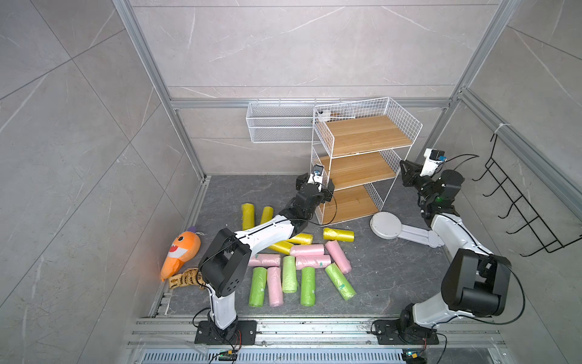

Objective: Sort the rolls of trash bags by color and place them on the shelf
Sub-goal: Adjust the shelf at the center of the board.

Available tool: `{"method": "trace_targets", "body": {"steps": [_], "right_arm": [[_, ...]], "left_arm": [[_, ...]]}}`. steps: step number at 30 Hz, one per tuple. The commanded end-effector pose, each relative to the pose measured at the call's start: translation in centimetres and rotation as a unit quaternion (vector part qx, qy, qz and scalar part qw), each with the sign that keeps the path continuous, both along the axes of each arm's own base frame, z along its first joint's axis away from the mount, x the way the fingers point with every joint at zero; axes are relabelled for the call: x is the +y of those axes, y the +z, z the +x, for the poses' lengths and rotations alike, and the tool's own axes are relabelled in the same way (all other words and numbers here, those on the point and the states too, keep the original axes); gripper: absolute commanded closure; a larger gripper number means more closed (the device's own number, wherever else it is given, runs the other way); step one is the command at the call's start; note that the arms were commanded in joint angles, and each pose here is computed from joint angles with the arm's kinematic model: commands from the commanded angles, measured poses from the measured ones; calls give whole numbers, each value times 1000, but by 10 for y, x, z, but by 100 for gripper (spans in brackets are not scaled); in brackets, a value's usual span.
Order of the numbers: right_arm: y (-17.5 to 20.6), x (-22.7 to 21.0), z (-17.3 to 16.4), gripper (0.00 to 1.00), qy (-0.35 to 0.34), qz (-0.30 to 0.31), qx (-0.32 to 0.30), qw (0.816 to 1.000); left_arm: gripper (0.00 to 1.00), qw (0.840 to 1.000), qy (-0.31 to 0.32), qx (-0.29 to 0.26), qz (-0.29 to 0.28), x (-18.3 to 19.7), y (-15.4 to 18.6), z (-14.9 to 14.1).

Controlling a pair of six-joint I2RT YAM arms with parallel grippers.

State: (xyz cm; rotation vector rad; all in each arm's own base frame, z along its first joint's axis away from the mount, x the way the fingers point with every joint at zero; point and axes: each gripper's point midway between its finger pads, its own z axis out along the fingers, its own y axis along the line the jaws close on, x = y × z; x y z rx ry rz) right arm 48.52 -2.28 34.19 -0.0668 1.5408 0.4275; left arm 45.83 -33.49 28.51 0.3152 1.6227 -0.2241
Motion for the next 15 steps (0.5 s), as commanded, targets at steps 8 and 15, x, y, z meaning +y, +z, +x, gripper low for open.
{"method": "trace_targets", "body": {"steps": [8,15], "right_arm": [[19,63,-44,75,34,-10,-25,999],[5,29,-53,56,-87,-18,51,995]], "left_arm": [[3,997,59,-18,-42,59,28,5],[3,998,25,14,-59,58,27,-11]]}}
